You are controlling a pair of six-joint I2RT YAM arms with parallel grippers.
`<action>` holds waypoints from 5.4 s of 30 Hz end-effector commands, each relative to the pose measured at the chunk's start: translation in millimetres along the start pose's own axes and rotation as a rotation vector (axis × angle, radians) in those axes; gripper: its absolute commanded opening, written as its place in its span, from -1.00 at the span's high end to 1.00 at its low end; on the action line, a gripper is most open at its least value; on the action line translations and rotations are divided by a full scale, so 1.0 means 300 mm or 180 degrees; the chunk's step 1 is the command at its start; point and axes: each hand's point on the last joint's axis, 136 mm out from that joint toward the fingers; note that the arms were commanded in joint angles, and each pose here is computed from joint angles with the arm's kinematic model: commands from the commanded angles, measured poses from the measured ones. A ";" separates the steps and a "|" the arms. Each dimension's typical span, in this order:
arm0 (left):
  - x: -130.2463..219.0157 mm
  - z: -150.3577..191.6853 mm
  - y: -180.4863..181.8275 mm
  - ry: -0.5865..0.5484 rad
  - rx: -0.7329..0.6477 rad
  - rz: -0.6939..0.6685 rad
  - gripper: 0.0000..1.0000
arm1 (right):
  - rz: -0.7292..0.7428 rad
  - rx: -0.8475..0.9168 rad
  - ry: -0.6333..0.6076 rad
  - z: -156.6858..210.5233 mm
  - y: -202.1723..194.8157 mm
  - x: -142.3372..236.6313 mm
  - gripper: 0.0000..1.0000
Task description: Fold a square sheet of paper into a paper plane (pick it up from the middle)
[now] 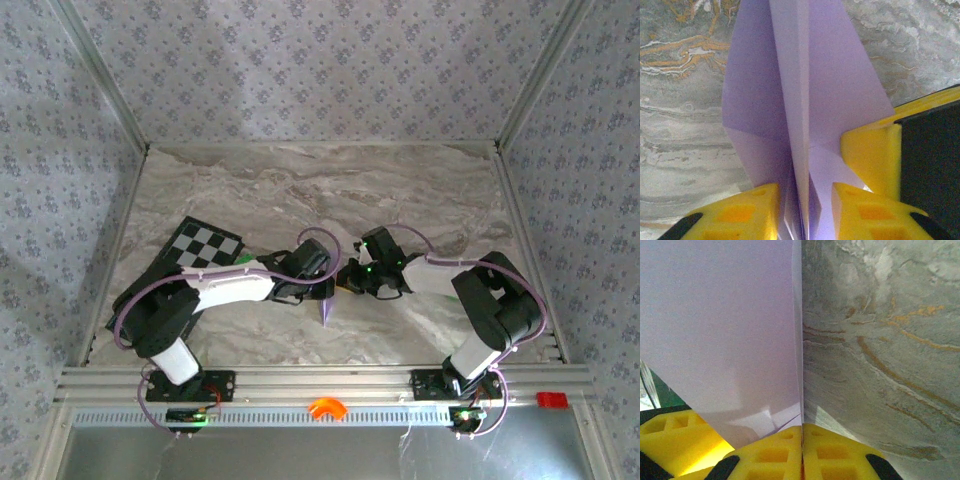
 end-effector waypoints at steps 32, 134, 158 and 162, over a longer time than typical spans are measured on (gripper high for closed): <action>-0.051 0.020 -0.024 0.0158 -0.0007 0.0033 0.77 | -0.0063 -0.0137 0.0040 0.009 -0.020 0.001 0.73; 0.587 -0.251 0.521 -0.1665 0.0182 -0.2236 -0.60 | 0.2510 0.0617 -0.2462 -0.374 -0.411 0.876 -0.45; 0.599 -0.401 1.004 -0.2795 -0.0277 -0.2262 -1.00 | 0.1817 0.2002 -0.3094 -0.607 -0.474 0.664 -0.96; 0.574 -0.443 1.018 -0.2763 -0.0319 -0.2143 -0.99 | 0.2095 0.1688 -0.3281 -0.633 -0.518 0.714 -0.99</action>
Point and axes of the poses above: each hand's point on the last joint's axis, 136 mm out from that joint toward the fingers, its own x axis back along the fingers, its own y axis along the line the jaws close on, z = x × y, and after that the axes turned 2 degrees about -x, right-handed
